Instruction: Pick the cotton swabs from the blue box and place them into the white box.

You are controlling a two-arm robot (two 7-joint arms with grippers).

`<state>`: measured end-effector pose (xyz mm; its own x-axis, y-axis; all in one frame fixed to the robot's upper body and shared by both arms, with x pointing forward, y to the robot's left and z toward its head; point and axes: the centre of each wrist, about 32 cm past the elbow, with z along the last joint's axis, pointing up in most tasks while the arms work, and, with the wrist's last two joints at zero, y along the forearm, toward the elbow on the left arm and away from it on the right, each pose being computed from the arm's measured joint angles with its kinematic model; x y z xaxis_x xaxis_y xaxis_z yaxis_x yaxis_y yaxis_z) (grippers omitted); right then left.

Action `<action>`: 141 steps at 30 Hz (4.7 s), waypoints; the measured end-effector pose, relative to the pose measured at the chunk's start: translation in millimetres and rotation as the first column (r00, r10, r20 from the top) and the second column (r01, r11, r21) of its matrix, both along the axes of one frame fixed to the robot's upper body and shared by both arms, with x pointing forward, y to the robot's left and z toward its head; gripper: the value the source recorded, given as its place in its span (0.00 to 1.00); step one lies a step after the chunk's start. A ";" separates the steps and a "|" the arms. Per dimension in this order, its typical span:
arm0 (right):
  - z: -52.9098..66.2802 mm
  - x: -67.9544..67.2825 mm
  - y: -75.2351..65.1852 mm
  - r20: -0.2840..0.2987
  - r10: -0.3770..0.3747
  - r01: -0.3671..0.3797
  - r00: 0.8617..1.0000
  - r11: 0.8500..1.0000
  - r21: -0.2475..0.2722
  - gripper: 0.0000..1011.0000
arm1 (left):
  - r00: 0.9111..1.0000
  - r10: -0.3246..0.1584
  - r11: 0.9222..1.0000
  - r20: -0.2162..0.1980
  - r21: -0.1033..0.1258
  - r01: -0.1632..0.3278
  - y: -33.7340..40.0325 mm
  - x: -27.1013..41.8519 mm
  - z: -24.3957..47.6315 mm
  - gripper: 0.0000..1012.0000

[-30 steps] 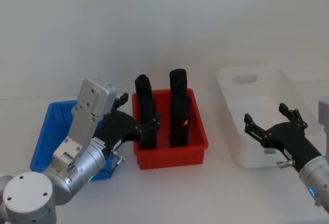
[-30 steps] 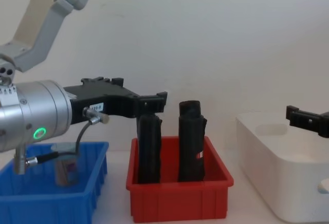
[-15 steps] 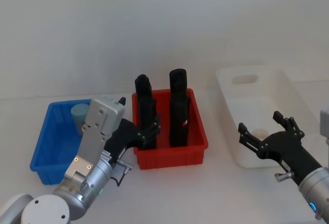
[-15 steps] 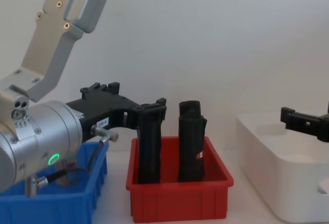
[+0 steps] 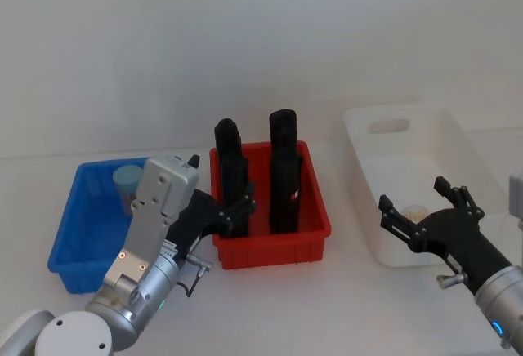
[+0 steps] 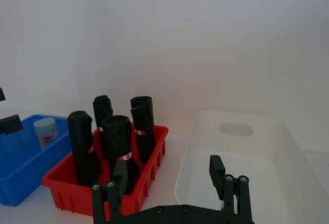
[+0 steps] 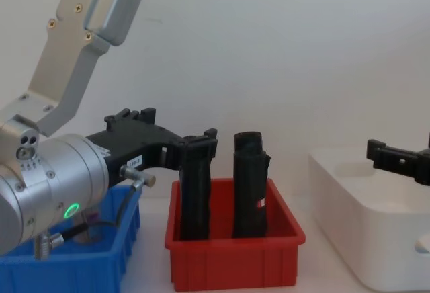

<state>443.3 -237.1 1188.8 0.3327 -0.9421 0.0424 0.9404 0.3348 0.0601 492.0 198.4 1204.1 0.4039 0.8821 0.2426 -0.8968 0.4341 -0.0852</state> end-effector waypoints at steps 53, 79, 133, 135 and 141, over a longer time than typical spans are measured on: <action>-10.3 82.7 -4.6 0.039 0.168 -0.163 0.985 0.980 -0.111 0.99 | 1.000 0.000 1.000 0.001 0.000 0.000 0.0 0.1 0.4 0.99; -9.3 158.0 21.1 0.015 0.319 -0.313 0.948 0.937 -0.153 0.99 | 1.000 0.000 1.000 0.001 0.000 0.000 0.0 0.1 0.3 0.99; -34.9 219.1 47.9 -0.048 0.432 -0.435 0.900 0.891 -0.133 0.53 | 1.000 0.000 1.000 0.001 0.000 0.000 0.0 0.0 0.3 0.99; -34.5 219.5 47.8 -0.041 0.432 -0.433 0.901 0.892 -0.130 0.51 | 1.000 0.000 1.000 0.001 0.000 0.000 0.0 0.1 0.3 0.99; -33.9 220.1 45.6 0.000 0.426 -0.423 0.905 0.899 -0.114 0.48 | 1.000 0.000 1.000 0.001 0.000 0.000 0.0 0.1 0.3 0.99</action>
